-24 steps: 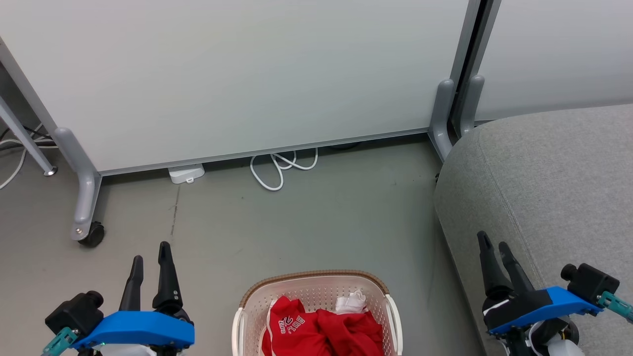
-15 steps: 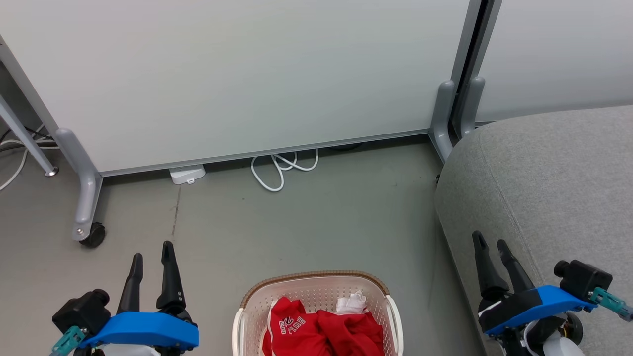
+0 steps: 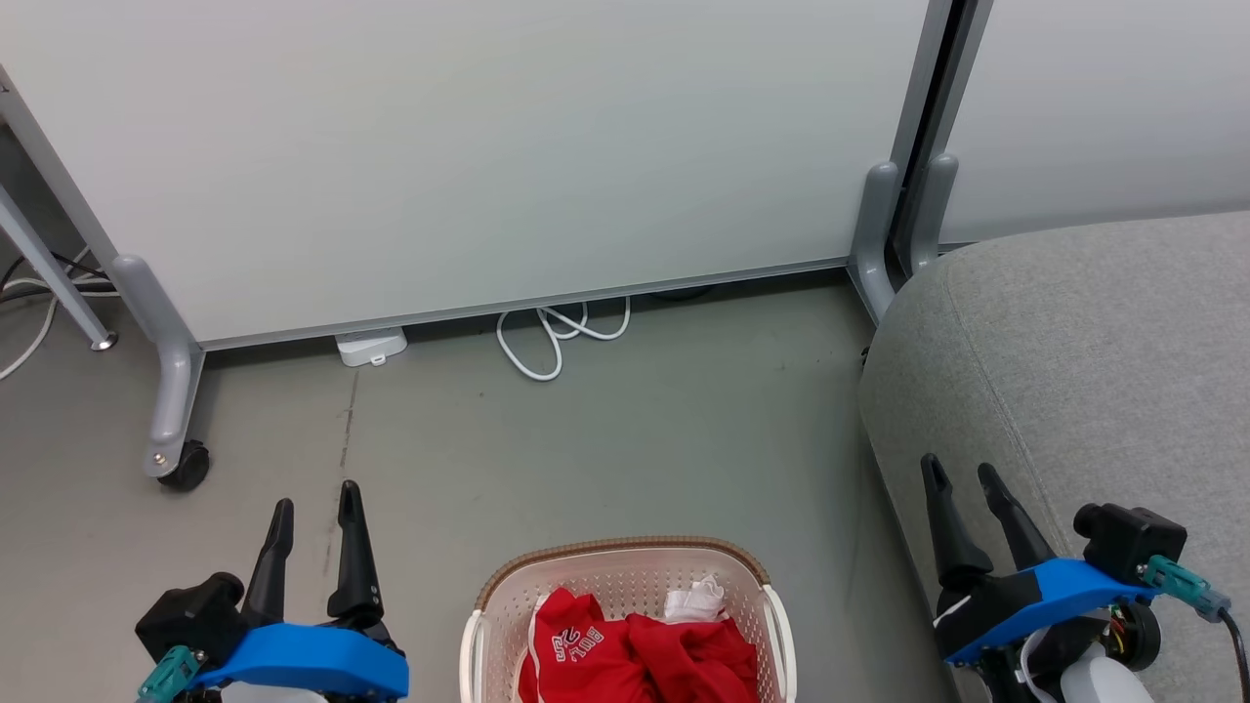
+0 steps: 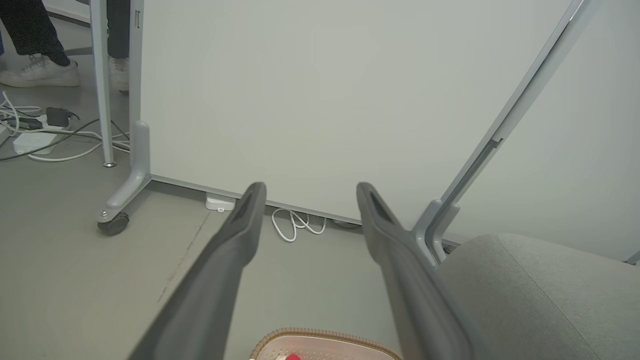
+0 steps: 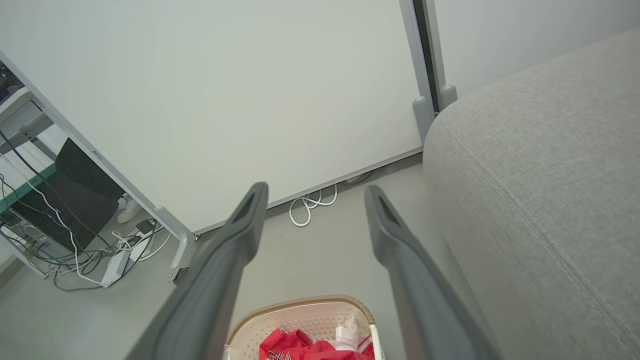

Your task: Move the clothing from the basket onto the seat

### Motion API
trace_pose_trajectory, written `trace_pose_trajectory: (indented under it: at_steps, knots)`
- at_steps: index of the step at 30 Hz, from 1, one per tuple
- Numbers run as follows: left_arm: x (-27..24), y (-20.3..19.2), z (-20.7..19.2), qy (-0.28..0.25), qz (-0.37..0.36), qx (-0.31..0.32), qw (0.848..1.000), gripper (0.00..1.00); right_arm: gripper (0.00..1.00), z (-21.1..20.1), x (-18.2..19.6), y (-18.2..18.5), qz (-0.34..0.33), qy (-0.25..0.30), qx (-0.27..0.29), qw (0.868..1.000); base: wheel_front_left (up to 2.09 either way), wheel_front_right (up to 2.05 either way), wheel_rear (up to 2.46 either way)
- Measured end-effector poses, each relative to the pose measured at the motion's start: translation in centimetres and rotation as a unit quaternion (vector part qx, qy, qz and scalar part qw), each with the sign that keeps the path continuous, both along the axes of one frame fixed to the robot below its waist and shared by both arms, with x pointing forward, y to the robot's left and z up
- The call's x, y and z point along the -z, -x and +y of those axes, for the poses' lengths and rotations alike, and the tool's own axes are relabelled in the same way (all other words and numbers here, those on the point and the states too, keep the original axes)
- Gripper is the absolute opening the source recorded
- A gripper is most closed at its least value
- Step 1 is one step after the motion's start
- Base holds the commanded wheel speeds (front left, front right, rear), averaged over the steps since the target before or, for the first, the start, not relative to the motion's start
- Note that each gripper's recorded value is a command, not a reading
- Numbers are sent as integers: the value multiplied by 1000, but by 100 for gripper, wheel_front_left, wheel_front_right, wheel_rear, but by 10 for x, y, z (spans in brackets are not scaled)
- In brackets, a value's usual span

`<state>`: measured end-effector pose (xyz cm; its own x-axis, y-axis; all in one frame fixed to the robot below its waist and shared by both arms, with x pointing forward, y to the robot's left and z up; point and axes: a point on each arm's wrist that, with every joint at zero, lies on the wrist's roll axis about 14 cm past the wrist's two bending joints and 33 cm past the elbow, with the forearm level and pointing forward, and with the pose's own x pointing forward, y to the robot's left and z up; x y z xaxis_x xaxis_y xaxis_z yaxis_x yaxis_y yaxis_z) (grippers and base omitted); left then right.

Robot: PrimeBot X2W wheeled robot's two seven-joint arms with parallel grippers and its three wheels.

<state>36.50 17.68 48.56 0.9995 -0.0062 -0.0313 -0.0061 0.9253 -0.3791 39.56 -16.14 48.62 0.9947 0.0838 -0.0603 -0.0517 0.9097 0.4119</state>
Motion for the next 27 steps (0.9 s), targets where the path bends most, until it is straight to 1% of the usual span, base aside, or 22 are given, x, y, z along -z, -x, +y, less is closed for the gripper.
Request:
trace_pose_trajectory:
  at_steps: [8, 13, 27]
  knots:
    - [0, 1, -2, -28, -5, 5, 1000, 100, 100, 2, 1, 0, -3, 37, -7, 999, 0, 0, 0]
    - [-2, 1, -2, -32, -12, 4, 999, 100, 100, 3, 0, 0, -7, 58, -13, 998, 0, 0, 0]
    - [-3, 3, -6, -73, -21, 12, 997, 100, 100, 9, -4, -2, -21, 112, -27, 993, 0, 0, 0]
